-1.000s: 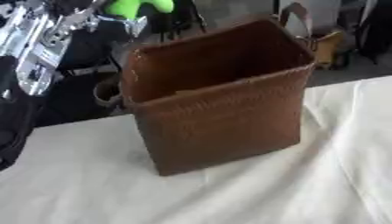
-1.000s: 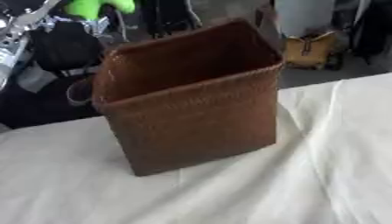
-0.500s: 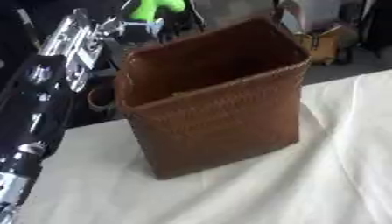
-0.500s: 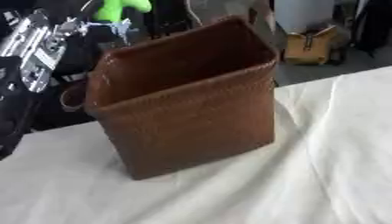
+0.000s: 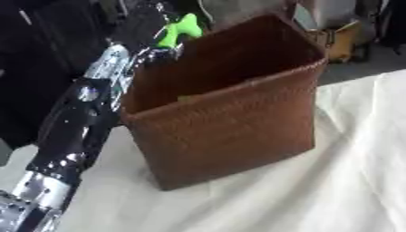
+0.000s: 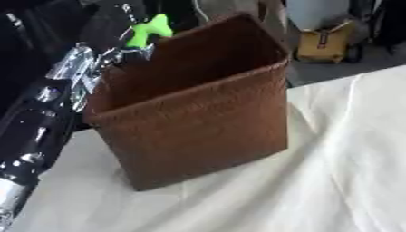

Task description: Pick up objects on the table and place them in the box.

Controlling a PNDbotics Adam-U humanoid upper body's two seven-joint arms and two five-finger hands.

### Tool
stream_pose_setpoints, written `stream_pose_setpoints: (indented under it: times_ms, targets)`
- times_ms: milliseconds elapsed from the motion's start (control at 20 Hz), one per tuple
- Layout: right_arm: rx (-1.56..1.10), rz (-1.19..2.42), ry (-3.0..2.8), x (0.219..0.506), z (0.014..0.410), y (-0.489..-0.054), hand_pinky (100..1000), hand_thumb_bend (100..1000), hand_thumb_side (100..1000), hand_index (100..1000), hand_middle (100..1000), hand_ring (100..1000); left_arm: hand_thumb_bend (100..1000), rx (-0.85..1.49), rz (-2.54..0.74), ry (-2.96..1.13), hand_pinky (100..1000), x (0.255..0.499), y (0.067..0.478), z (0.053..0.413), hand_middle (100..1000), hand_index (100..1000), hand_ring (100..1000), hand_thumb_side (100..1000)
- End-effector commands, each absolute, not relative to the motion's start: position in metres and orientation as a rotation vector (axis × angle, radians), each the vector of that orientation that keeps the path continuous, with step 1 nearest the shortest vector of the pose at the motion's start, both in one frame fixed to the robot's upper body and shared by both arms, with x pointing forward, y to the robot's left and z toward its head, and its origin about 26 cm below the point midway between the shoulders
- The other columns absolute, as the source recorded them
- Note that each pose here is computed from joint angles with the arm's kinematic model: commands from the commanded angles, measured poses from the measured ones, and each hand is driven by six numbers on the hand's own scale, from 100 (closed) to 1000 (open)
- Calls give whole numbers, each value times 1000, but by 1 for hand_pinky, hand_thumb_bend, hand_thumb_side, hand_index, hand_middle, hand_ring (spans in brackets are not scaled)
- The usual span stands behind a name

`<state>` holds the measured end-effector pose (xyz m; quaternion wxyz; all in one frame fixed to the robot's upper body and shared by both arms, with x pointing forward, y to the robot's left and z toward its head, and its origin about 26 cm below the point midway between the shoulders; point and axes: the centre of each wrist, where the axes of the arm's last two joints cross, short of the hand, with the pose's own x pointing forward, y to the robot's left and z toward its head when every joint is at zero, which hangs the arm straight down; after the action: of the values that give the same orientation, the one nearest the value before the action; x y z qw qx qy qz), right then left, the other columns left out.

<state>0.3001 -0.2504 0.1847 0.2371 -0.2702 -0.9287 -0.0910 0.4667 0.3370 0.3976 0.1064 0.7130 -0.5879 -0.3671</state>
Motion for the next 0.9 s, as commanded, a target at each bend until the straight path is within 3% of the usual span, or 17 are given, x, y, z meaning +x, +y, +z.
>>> stream_pose_setpoints:
  times_ms: [50, 450, 750, 900]
  targets:
    - [-704, -244, -2577, 299, 191, -246, 678, 100, 1000, 591, 681, 621, 104, 2199, -1065, -1642, 995, 465, 351, 405, 415, 619, 774, 273]
    - [-681, -248, -2588, 300, 192, -242, 677, 100, 1000, 591, 682, 620, 100, 2232, -1093, -1530, 1000, 472, 365, 393, 462, 627, 793, 294]
    - [-702, -255, -2574, 300, 191, -244, 676, 100, 1000, 592, 684, 621, 100, 2069, -1149, -1697, 1000, 473, 359, 399, 475, 643, 807, 313]
    - [-713, -259, -2566, 300, 191, -245, 676, 100, 1000, 593, 685, 621, 100, 1982, -1202, -1729, 1000, 473, 357, 400, 500, 693, 821, 336]
